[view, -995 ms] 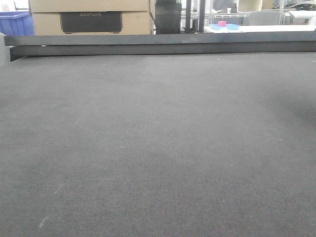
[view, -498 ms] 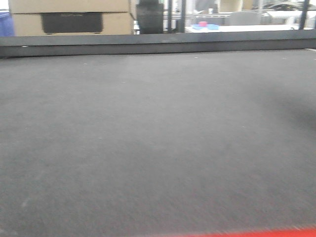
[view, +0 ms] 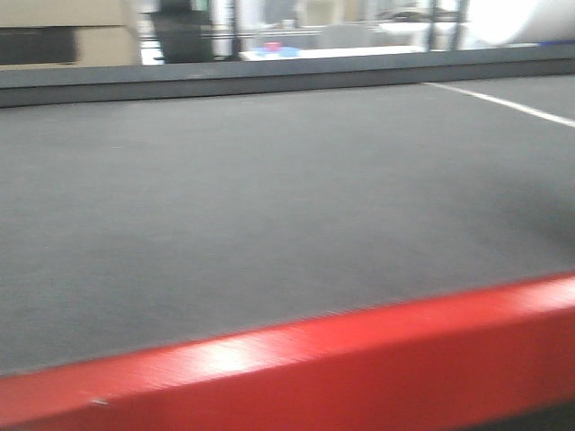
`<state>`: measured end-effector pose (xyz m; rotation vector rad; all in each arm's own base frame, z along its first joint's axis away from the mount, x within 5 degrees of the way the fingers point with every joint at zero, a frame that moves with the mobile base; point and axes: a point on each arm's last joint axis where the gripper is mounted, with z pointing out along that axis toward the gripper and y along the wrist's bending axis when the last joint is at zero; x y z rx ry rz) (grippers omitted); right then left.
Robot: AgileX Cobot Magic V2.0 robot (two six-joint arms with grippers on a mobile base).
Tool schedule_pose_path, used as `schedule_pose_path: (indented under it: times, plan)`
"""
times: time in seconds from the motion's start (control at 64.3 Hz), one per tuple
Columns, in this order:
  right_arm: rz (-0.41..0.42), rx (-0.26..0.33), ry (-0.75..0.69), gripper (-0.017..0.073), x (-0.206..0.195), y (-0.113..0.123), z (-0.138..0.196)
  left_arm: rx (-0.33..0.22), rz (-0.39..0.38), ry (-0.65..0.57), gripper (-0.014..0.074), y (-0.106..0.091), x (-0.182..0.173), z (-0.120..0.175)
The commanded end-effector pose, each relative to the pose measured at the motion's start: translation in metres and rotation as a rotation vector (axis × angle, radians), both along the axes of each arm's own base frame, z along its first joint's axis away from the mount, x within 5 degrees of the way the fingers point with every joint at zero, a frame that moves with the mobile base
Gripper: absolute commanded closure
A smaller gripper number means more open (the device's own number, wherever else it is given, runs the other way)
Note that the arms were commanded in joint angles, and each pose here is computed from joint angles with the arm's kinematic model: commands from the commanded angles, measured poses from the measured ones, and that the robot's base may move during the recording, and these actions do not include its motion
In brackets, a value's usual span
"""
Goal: Place valve from conveyor to right shelf box
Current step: 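Drive the base away from the conveyor holding both valves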
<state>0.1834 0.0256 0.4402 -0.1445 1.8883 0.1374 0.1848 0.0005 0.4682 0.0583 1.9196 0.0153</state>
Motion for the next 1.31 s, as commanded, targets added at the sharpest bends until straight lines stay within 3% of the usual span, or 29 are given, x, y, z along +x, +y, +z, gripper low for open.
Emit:
schedule_pose_path:
  times: [0.0,1.29]
  plan:
    - [-0.015,0.002,-0.099,0.0713,-0.0009,-0.0021,0.0113,-0.014,-0.005,-0.073,0.0704,-0.0014,-0.0019,0.0088]
    - [-0.015,0.002,-0.099,0.0713,-0.0009,-0.0021,0.0113,-0.014,-0.005,-0.081,0.0704,-0.0013,-0.0018,0.0095]
